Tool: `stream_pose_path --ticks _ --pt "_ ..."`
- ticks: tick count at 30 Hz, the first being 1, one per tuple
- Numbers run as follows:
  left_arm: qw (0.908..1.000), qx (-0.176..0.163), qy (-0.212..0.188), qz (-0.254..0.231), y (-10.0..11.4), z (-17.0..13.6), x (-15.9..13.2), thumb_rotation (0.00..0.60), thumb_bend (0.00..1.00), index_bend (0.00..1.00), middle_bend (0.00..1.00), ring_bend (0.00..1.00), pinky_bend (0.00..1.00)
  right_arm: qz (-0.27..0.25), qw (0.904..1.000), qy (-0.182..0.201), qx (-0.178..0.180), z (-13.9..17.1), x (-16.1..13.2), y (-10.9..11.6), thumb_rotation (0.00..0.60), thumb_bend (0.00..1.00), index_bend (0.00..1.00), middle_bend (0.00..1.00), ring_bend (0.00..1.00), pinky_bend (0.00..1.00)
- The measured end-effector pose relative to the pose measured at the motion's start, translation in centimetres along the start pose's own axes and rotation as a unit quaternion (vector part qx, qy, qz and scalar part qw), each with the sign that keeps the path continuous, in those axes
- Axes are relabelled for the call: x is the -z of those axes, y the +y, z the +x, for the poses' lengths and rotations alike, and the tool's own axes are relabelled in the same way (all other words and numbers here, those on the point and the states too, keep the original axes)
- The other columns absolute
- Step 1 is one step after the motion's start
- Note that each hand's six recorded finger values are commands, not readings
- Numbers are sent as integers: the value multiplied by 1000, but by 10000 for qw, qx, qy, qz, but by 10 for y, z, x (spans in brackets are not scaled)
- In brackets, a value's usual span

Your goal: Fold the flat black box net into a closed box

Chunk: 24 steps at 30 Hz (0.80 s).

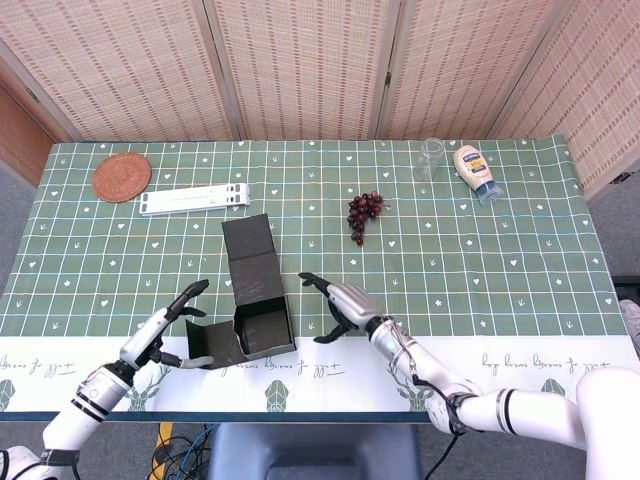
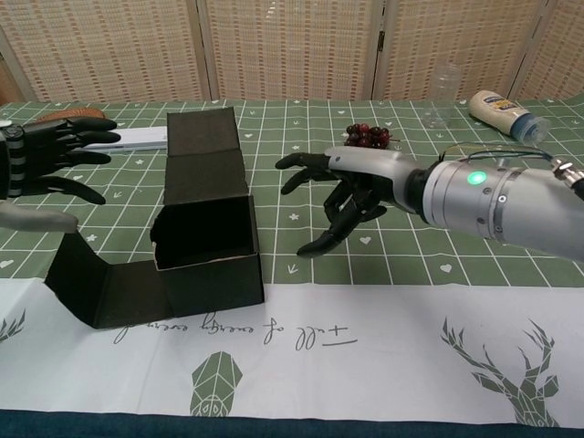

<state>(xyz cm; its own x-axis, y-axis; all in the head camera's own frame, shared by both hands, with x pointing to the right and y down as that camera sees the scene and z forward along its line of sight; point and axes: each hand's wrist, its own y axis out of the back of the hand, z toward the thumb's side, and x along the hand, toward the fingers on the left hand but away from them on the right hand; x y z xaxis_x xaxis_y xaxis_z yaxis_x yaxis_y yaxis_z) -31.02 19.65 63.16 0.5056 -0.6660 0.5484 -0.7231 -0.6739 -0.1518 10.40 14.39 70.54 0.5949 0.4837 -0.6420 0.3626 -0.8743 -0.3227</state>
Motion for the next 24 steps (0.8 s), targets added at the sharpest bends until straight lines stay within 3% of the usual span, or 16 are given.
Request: stream_pose_path --ticks 9,24 --pt "10000 38 -25 -25 -3 -3 -4 600 77 41 0 0 225 -411 9990 -68 -164 -7 -3 -29 600 0 0 112 753 1000" --pt "9999 -11 -43 -146 2 -10 -1 600 78 38 0 0 225 -498 9987 -65 114 -26 -23 -56 600 0 0 125 753 1000"
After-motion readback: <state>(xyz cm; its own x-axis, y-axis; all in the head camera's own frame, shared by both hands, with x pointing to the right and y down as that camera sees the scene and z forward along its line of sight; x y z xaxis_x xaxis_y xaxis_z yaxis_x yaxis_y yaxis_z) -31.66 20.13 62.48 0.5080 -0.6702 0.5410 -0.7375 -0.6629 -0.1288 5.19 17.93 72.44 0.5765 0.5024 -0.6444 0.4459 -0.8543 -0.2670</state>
